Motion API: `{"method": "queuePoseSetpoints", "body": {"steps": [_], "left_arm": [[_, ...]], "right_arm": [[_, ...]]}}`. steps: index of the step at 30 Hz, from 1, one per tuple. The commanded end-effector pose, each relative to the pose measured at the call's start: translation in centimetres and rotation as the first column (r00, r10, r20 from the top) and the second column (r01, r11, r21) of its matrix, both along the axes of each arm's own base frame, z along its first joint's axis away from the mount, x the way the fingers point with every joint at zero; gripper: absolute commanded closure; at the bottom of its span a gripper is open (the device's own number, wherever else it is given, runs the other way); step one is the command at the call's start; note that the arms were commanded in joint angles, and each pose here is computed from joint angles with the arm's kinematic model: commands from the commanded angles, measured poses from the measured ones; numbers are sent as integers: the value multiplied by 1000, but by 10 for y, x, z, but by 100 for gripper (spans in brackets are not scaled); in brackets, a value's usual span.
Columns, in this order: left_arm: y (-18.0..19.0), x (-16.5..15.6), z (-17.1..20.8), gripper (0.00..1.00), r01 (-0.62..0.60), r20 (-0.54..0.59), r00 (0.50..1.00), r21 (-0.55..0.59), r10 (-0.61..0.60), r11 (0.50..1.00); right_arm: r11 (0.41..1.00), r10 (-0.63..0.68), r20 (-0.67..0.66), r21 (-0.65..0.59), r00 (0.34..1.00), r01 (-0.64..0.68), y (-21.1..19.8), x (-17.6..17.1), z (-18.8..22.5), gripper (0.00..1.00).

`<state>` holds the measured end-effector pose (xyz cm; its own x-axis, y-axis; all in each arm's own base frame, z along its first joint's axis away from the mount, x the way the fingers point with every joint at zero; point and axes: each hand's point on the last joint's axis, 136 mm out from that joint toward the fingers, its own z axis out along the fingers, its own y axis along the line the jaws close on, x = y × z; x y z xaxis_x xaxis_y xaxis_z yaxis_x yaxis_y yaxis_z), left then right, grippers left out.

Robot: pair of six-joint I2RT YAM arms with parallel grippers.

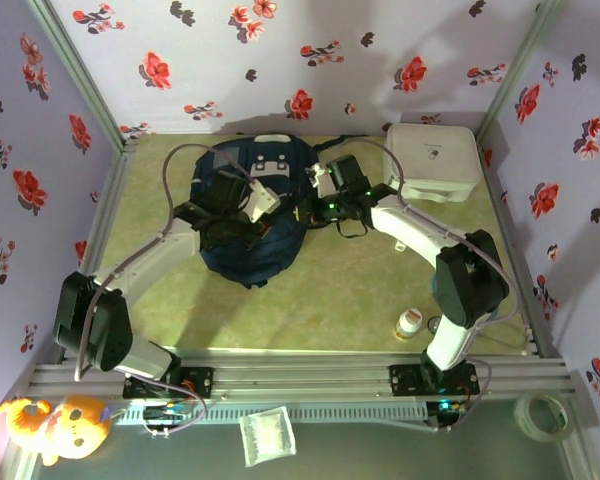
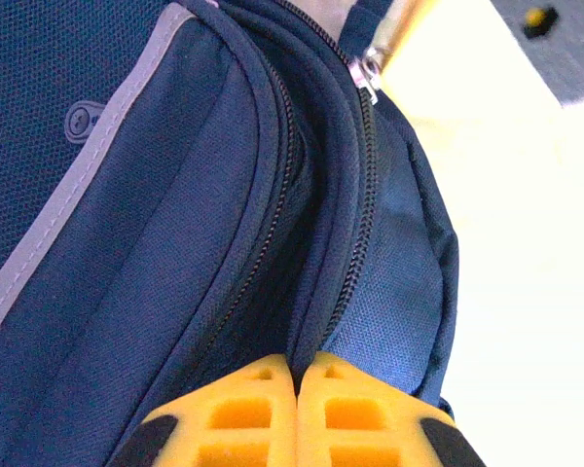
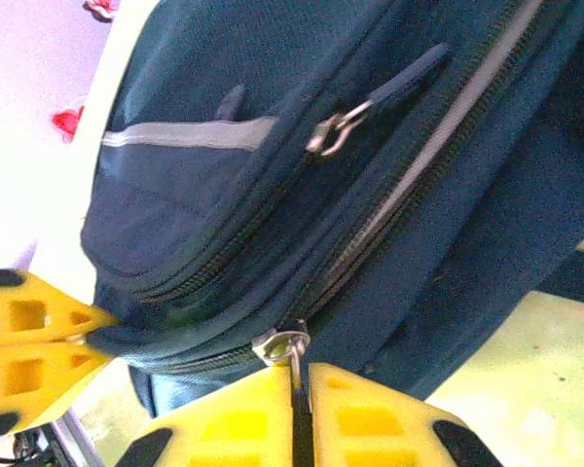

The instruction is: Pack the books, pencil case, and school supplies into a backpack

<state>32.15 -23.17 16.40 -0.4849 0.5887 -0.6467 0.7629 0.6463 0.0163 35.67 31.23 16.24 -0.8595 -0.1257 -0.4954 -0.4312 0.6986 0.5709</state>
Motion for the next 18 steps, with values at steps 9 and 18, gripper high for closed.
{"method": "queuePoseSetpoints", "body": {"steps": [9, 18], "left_arm": [[14, -51, 10, 100, 80, -123, 990, 30, -76, 996], [13, -64, 11, 100, 120, -164, 980, 17, -116, 993]], "right_arm": [[917, -286, 74, -269, 955, 296, -79, 56, -27, 93], [887, -372, 57, -271, 926, 373, -87, 71, -35, 90]]}}
